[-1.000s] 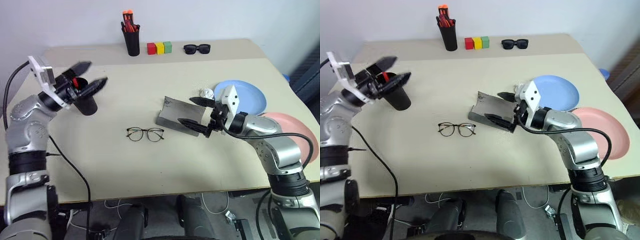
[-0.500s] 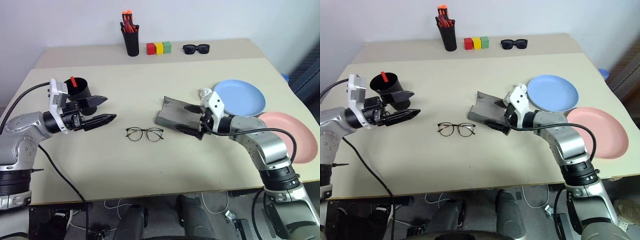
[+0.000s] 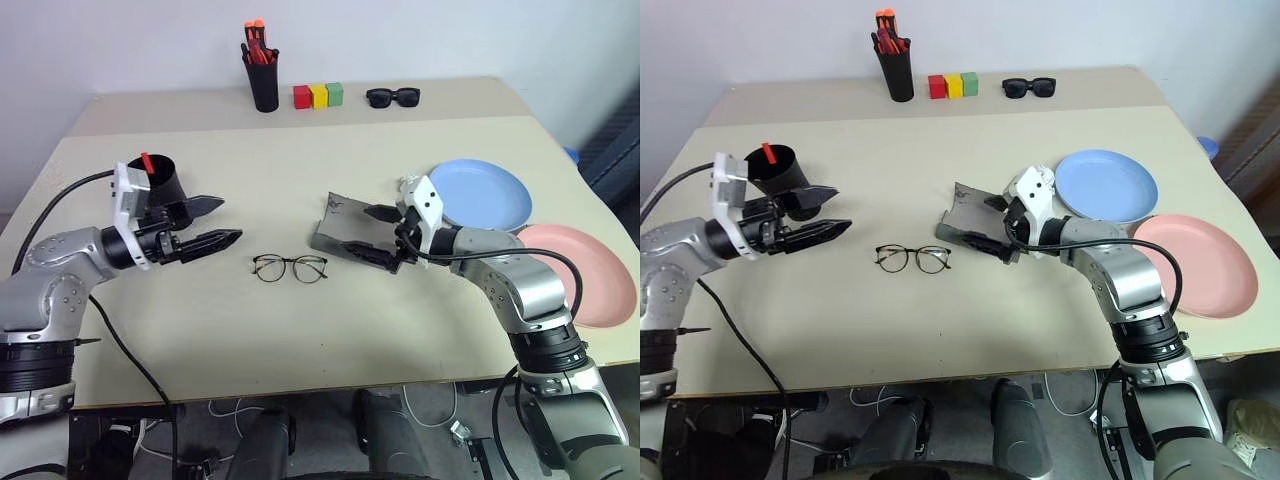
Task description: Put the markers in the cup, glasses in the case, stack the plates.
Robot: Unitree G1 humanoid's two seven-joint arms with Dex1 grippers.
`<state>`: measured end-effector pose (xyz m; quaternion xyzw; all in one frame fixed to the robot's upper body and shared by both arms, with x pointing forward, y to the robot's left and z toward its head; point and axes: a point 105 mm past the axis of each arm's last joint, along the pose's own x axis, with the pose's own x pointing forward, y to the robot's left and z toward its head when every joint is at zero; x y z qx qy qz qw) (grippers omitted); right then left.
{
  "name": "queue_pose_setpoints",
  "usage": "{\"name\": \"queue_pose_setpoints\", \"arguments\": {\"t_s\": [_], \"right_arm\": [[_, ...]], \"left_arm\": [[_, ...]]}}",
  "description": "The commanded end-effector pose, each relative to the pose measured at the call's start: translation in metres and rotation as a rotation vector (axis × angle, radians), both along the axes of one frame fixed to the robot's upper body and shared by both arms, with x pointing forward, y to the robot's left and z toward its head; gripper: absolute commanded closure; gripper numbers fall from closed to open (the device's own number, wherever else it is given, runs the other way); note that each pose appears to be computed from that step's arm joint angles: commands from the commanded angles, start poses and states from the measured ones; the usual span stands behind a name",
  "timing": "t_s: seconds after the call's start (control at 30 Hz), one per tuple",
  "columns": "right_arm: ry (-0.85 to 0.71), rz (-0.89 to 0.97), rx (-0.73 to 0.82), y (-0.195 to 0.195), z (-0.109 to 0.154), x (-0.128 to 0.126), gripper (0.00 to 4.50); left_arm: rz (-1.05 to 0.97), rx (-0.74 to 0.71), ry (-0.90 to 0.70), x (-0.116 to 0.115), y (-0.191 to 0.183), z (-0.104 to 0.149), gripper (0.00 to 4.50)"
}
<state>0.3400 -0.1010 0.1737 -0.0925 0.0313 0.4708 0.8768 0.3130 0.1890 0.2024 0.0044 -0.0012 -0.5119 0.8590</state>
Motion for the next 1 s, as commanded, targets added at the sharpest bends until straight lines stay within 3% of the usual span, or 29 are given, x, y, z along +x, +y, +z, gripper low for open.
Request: {"name": "queue_pose_setpoints", "arguments": {"t_s": [0.03,0.17,0.33,0.47,0.6,0.8,0.93,1.0], "right_arm": [[-0.109,0.058,0.219,-0.006,0.048,-0.011,0.00],[-0.120,0.155,0.110,-0.006,0.036,-0.029,0.00],[-0.137,0.082,0.111,-0.012,0.034,-0.026,0.00],[-0.109,0.001,0.015,-0.016,0.015,-0.017,0.00],[-0.038,-0.023,-0.050,-0.008,0.002,-0.012,0.00],[0.150,0.027,-0.104,0.013,-0.019,-0.013,0.00],[0.223,-0.051,-0.146,0.005,-0.030,0.008,0.00],[0.248,-0.074,-0.177,0.000,-0.035,0.016,0.58]], "left_arm": [[-0.076,0.025,-0.073,0.014,-0.034,0.007,0.04],[-0.136,0.121,-0.102,0.035,-0.062,-0.005,0.04],[-0.201,0.148,-0.103,0.050,-0.082,-0.017,0.04],[-0.198,0.086,-0.081,0.053,-0.079,-0.010,0.04],[-0.190,-0.003,-0.088,0.040,-0.050,0.005,0.04],[-0.143,0.073,-0.039,0.005,-0.011,-0.009,0.04],[-0.120,0.097,-0.017,-0.016,-0.007,-0.018,0.04],[-0.102,0.089,-0.016,-0.024,-0.009,-0.020,0.00]]}}
